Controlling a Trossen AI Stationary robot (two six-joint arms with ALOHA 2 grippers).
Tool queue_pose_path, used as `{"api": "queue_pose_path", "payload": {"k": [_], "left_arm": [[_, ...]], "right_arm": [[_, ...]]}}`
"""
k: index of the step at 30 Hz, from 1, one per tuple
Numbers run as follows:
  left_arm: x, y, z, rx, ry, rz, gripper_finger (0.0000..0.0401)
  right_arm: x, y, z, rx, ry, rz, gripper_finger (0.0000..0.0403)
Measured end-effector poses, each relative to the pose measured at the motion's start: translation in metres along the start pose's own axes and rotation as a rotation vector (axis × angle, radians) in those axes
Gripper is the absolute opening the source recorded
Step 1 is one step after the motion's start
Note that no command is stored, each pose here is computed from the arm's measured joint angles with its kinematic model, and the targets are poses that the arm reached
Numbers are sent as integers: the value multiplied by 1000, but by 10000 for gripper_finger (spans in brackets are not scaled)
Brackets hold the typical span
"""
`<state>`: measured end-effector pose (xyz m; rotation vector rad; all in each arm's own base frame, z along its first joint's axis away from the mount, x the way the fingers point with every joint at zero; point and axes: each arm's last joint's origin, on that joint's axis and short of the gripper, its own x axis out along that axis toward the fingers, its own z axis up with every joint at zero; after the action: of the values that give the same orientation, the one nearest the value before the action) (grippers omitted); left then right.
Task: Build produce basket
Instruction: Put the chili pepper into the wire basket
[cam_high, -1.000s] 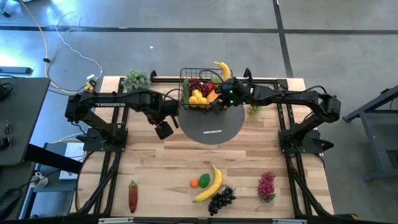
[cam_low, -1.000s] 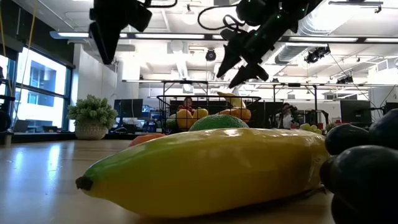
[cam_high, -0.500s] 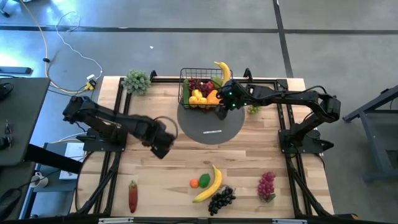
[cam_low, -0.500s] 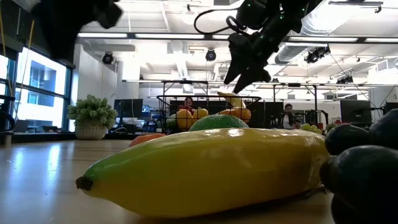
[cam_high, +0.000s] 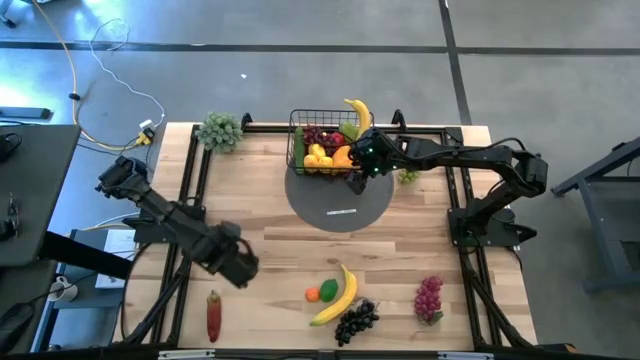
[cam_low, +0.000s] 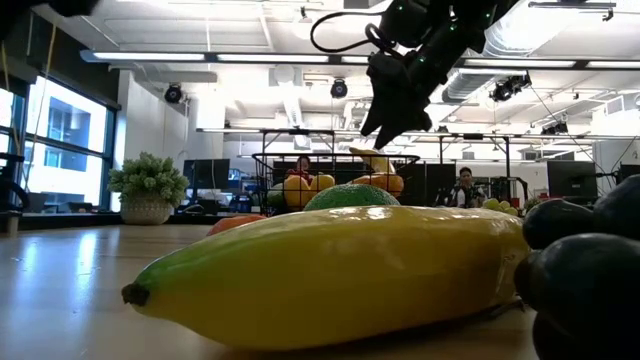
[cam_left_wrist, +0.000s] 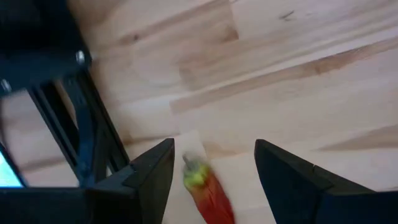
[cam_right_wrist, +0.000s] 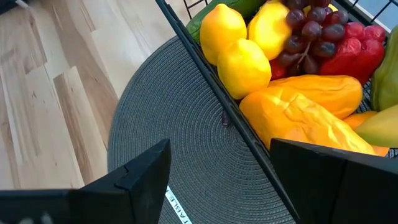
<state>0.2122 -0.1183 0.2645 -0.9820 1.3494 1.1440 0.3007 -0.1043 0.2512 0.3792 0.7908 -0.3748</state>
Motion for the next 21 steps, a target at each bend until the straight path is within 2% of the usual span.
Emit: {"api": "queue_pose_path", "payload": {"k": [6,13,15,21], "left_arm": [[8,11,-34,-142,5,-15,213],[8,16,-70,-188,79,-129,213],[10,15,-78,-171,99,-144,213],[30,3,-97,-157,136,-79,213]], "right_arm": [[0,0,0,-11,0,0,255],[0,0,0,-13,0,0,255],[0,0,0,-13,0,0,255],[0,0,0,-11,3,13,255]]}}
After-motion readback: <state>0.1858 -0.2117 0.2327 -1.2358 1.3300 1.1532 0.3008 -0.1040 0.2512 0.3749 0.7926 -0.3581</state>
